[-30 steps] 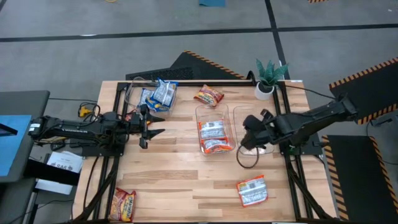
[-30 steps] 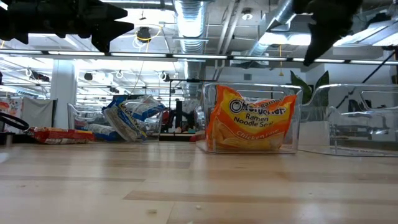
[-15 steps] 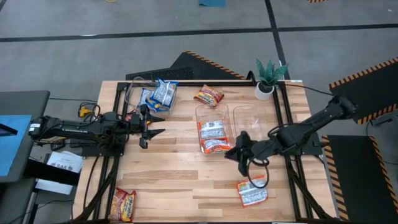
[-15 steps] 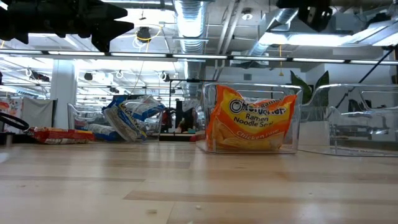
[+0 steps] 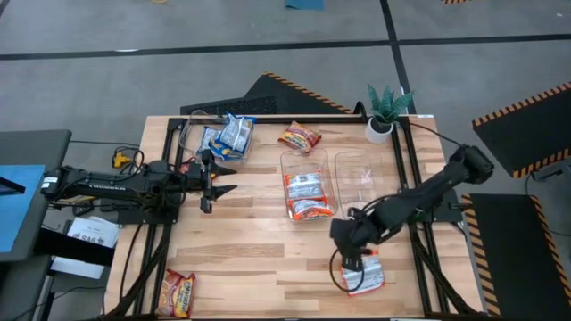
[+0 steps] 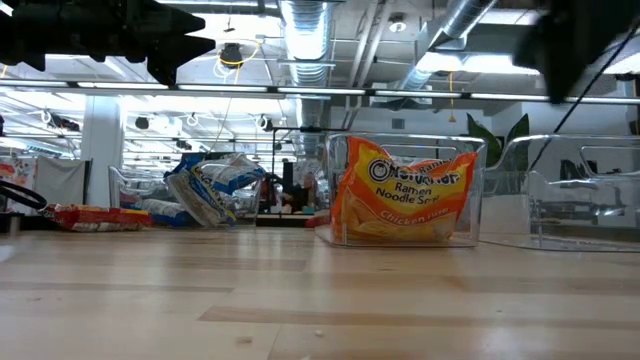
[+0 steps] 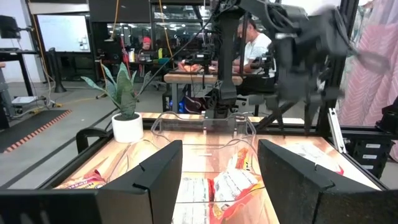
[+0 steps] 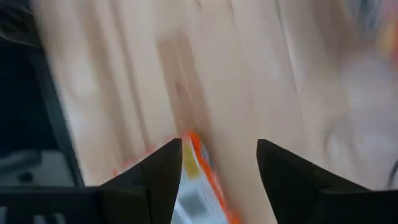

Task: Sort Maruchan noodles
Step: Put the orange noodle pack into the bottom center transparent bin

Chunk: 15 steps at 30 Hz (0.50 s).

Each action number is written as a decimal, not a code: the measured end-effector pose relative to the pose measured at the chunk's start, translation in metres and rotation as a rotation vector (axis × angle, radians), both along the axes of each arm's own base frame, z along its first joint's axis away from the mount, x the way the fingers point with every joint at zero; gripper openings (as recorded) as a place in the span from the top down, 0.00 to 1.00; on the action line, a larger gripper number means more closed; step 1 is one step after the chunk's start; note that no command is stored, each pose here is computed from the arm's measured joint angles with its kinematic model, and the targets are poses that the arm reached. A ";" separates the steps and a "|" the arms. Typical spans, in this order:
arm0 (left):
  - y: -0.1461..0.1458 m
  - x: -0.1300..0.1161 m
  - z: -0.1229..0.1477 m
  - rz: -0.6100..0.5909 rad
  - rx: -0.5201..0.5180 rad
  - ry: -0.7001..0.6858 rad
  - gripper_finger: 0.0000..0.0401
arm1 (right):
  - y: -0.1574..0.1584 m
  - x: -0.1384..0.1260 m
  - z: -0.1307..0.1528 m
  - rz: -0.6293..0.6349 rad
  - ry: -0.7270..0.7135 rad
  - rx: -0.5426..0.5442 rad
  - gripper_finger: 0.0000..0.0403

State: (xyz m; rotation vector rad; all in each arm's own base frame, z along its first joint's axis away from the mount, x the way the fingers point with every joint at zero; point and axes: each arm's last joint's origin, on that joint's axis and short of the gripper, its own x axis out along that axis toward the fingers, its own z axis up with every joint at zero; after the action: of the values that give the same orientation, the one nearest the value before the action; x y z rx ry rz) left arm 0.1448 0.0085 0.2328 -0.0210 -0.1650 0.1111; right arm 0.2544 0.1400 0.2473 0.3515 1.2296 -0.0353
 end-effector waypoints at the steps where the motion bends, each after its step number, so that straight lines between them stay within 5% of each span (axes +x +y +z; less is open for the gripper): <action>1: 0.000 0.000 0.000 0.000 0.001 0.000 0.50 | 0.003 -0.002 -0.007 -0.014 0.057 0.000 0.42; 7: 0.000 0.000 0.000 0.001 0.007 0.001 0.50 | 0.028 0.008 -0.045 0.040 0.285 0.169 0.43; 15: 0.000 0.000 0.000 0.010 0.006 -0.002 0.50 | 0.032 0.020 -0.090 0.019 0.488 0.210 0.44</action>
State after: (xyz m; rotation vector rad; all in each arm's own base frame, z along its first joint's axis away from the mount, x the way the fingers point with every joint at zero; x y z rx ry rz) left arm 0.1447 0.0088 0.2330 -0.0146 -0.1673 0.1205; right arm 0.2748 0.1724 0.1577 0.5336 1.7260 0.0270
